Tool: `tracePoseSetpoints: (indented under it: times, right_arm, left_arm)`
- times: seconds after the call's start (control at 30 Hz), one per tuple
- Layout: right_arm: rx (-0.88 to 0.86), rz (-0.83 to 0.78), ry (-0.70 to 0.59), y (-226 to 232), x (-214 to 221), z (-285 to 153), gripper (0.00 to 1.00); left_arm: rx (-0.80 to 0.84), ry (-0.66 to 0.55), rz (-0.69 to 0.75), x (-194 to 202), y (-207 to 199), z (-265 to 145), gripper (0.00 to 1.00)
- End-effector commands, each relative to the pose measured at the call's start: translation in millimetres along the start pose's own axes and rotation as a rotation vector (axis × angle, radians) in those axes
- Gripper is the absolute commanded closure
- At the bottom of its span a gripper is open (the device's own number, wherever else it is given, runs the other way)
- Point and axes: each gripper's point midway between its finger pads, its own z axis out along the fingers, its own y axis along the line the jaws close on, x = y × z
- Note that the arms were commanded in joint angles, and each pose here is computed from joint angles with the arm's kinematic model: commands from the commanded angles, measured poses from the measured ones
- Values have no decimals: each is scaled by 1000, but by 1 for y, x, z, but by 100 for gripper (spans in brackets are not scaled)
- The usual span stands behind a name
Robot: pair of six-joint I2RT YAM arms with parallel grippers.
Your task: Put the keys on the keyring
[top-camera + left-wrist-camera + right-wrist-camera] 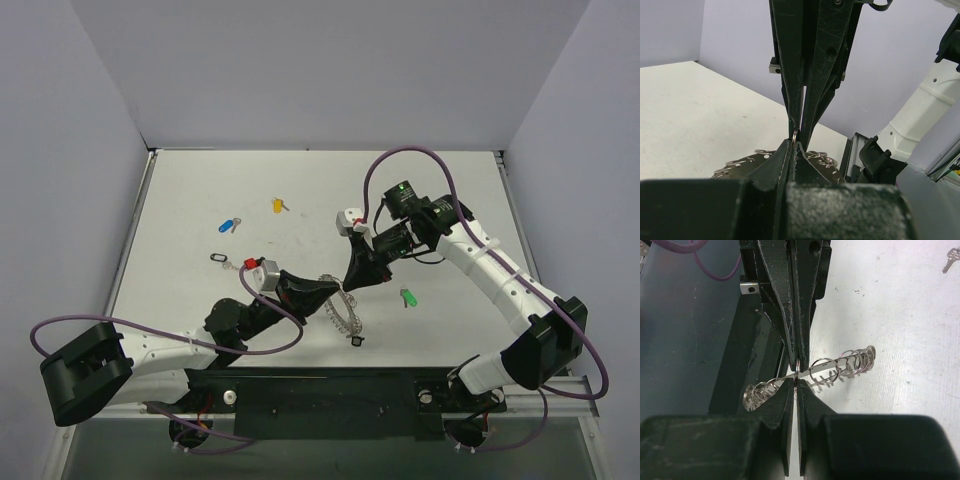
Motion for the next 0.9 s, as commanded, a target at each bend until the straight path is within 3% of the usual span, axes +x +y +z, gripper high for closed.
tracePoseSetpoints:
  times: [0.0,0.4,0.47,0.57,0.87]
  right_arm:
    - [-39,-3,-21,15,-12,-2,100]
    - [73,119,64,3,-5,-11,100]
    - [89,129,83,1,-1,-11,100]
    - [123,159,123,-7,6,-12,100]
    - [136,202,362,0,30,-21,100]
  left_arm:
    - [52,-200,7,-52,-15,7,100]
    - [-21,-82,-43,-21,1,2,99]
    - [-39,-55,-50,-16,4,1,93]
    - [-58,-23,-49,-10,8,-1,74]
    - [-96,88,52,-6,12,-23,52]
